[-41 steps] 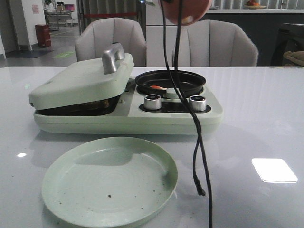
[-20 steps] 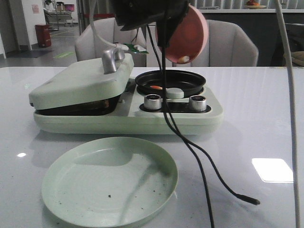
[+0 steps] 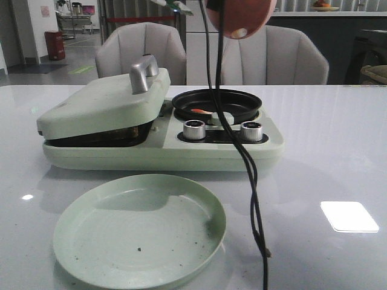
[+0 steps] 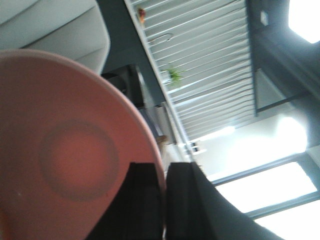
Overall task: Make breakfast with bread and shrimp
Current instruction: 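Tilt the pink bowl over the black pan to pour the shrimp, then carry the pink bowl back and set it down on the table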
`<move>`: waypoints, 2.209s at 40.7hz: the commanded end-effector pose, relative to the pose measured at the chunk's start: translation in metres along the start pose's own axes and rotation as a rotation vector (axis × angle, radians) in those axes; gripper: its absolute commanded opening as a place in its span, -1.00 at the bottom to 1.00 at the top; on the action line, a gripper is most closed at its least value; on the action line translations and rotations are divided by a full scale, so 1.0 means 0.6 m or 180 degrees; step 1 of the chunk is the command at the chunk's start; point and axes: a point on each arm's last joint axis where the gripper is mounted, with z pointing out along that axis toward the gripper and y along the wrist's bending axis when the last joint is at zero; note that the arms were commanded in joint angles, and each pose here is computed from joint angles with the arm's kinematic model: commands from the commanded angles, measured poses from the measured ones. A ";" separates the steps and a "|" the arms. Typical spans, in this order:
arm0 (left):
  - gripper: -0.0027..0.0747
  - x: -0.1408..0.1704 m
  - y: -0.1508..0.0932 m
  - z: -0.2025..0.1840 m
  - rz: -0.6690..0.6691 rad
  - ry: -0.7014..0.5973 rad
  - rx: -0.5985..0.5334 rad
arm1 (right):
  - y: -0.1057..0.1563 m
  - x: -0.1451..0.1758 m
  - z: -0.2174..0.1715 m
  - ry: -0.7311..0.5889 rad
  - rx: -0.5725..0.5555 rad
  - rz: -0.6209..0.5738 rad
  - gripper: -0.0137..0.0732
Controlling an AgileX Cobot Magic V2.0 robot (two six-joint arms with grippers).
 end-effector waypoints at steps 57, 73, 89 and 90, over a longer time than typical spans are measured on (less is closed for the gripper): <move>-0.67 -0.023 -0.003 -0.008 -0.0027 -0.0308 0.0034 | -0.164 0.416 0.031 0.2671 -0.2629 0.2076 -0.58; -0.67 -0.023 -0.003 -0.008 -0.0027 -0.0308 0.0034 | -0.071 0.505 0.030 0.2655 -0.2887 0.2818 -0.58; -0.67 -0.023 -0.003 -0.008 -0.0027 -0.0308 0.0034 | -0.052 0.507 0.040 0.2633 -0.2904 0.2744 0.26; -0.67 -0.023 -0.003 -0.008 -0.0027 -0.0308 0.0034 | -0.053 0.506 0.040 0.2627 -0.2900 0.2741 0.27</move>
